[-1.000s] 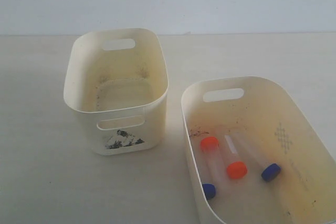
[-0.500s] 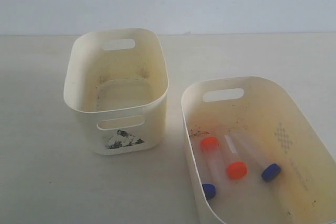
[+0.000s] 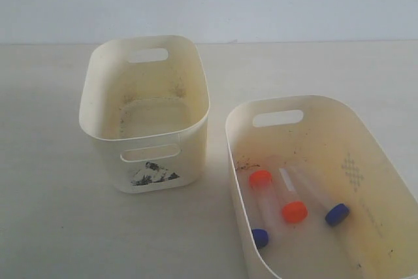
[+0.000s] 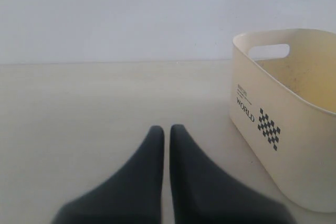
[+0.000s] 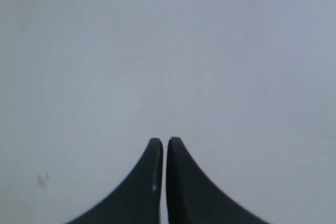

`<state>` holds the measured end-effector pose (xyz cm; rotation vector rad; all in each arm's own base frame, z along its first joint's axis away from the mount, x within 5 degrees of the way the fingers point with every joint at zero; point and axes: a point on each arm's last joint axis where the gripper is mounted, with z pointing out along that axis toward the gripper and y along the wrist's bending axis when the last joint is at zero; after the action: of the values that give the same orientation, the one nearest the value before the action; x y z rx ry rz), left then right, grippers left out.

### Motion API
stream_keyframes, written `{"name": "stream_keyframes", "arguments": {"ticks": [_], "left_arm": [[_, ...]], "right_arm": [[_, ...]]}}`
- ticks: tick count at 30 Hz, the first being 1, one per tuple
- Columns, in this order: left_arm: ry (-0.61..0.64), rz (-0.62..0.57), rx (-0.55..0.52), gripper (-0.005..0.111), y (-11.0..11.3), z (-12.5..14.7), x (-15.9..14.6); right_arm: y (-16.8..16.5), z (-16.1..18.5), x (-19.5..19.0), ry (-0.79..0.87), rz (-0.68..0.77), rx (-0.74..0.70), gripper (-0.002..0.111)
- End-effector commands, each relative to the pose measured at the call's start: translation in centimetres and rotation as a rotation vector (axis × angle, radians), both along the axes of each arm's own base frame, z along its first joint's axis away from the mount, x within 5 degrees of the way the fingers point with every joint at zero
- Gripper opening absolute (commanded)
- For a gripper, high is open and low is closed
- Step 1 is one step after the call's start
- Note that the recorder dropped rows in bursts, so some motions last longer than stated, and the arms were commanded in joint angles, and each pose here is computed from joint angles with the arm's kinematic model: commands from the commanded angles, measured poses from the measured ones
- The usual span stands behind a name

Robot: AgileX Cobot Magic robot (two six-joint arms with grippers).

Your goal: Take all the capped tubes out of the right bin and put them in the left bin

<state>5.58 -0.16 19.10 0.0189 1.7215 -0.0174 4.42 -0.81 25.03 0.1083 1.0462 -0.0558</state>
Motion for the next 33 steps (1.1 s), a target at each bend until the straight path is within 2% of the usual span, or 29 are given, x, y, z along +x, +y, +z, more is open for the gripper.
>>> {"name": "stream_keyframes", "arguments": {"ticks": [1, 6, 9, 10, 13, 16, 18, 25, 33], "left_arm": [[-0.012, 0.004, -0.005, 0.004, 0.0, 0.2, 0.0], [-0.012, 0.004, -0.005, 0.004, 0.0, 0.2, 0.0], [-0.012, 0.004, -0.005, 0.004, 0.0, 0.2, 0.0], [-0.012, 0.004, -0.005, 0.004, 0.0, 0.2, 0.0], [-0.012, 0.004, -0.005, 0.004, 0.0, 0.2, 0.0], [-0.012, 0.004, -0.005, 0.004, 0.0, 0.2, 0.0], [-0.012, 0.004, -0.005, 0.004, 0.0, 0.2, 0.0], [-0.012, 0.004, -0.005, 0.004, 0.0, 0.2, 0.0], [-0.012, 0.004, -0.005, 0.004, 0.0, 0.2, 0.0]], "right_arm": [[-0.1, 1.5, -1.1, -0.205, -0.027, -0.019, 0.003], [0.2, 7.0, -2.9, -0.231, -0.06, -0.098, 0.003], [0.4, 10.8, -3.1, -0.124, -0.057, -0.141, 0.003], [0.5, 11.7, -2.9, -0.062, -0.043, -0.143, 0.003], [0.9, 13.8, -1.2, 0.273, 0.024, -0.15, 0.003], [1.1, 13.2, 1.1, 0.653, 0.093, -0.144, 0.003], [1.1, 12.8, 2.4, 0.786, 0.116, -0.131, 0.003], [0.9, 11.9, 5.0, 0.899, 0.128, -0.118, 0.003], [0.8, 12.1, 5.5, 0.876, 0.122, -0.117, 0.003]]}}
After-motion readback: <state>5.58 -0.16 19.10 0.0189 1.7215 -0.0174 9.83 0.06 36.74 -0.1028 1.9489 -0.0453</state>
